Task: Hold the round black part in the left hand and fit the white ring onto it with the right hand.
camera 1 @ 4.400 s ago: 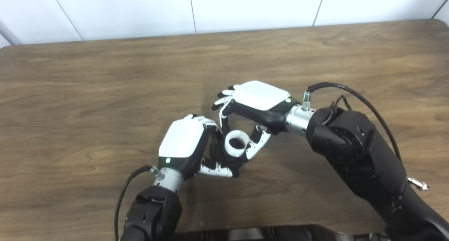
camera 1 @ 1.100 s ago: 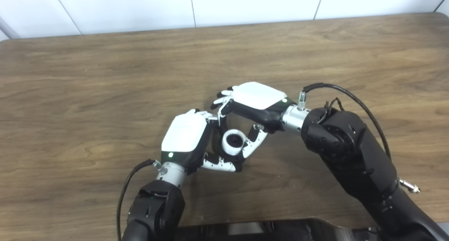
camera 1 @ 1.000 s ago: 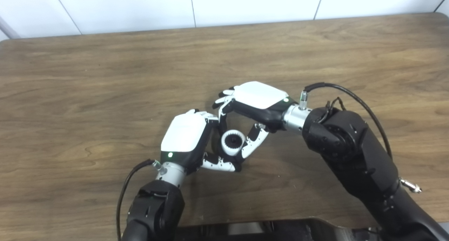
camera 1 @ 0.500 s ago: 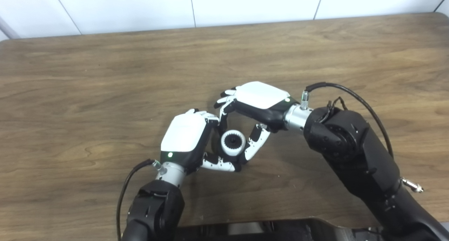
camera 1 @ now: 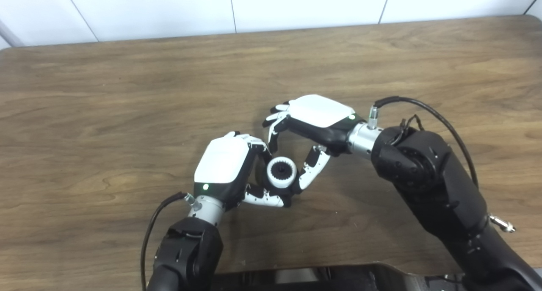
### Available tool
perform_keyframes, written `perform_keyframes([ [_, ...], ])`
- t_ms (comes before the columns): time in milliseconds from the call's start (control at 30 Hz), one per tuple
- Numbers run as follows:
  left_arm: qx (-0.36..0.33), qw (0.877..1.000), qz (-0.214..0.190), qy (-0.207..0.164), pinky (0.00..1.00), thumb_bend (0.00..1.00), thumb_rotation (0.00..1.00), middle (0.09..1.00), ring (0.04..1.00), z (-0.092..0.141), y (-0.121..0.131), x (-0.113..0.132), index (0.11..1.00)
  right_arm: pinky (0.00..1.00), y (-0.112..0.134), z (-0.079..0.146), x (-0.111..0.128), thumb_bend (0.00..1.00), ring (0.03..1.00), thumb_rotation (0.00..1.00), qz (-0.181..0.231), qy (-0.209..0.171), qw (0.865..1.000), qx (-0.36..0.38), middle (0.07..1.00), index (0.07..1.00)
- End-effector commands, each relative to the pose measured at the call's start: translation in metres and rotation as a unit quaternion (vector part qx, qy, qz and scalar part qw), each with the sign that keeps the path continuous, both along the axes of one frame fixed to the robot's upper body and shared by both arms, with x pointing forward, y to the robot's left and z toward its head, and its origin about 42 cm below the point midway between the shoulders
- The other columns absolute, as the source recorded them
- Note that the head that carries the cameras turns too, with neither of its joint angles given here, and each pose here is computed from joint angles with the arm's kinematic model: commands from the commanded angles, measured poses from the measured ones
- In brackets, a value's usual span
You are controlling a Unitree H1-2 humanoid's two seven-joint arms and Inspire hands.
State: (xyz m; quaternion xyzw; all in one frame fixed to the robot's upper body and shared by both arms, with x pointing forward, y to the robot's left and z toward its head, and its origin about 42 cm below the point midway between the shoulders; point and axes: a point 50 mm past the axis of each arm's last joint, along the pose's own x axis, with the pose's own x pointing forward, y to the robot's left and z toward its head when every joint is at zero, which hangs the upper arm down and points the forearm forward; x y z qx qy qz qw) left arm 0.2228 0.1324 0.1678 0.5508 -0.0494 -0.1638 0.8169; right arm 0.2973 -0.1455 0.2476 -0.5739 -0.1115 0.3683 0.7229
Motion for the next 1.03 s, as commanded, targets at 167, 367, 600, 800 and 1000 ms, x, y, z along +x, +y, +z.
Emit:
perform_keyframes([
  [167, 0.002, 1.0, 0.005, -0.022, 0.92, 0.52, 0.05, 0.764, 0.843, 0.004, 0.001, 0.007, 0.486, 0.99, -0.01, 0.026, 0.004, 0.96, 0.954, 0.25, -0.012, -0.039, 0.999, 0.023, 0.866, 0.594],
  [367, 0.004, 1.0, 0.004, -0.02, 0.93, 0.52, 0.05, 0.767, 0.848, 0.004, 0.003, 0.008, 0.487, 0.96, -0.019, 0.031, 0.007, 0.95, 0.949, 0.26, -0.024, -0.048, 0.998, 0.031, 0.868, 0.593],
  [600, 0.005, 1.0, 0.006, -0.02, 0.92, 0.52, 0.05, 0.77, 0.85, 0.004, 0.007, 0.008, 0.487, 0.95, -0.029, 0.038, 0.011, 0.95, 0.945, 0.25, -0.043, -0.053, 0.997, 0.027, 0.869, 0.591],
  [800, 0.001, 1.0, 0.008, -0.023, 0.93, 0.52, 0.05, 0.764, 0.845, 0.003, 0.01, 0.009, 0.486, 0.97, -0.048, 0.045, 0.015, 0.93, 0.966, 0.24, -0.079, -0.04, 0.996, 0.03, 0.88, 0.609],
  [1000, -0.007, 1.0, 0.01, -0.022, 0.93, 0.52, 0.05, 0.758, 0.842, 0.001, 0.013, 0.01, 0.486, 0.97, -0.068, 0.05, 0.016, 0.91, 0.964, 0.25, -0.108, -0.043, 0.993, 0.035, 0.886, 0.646],
])
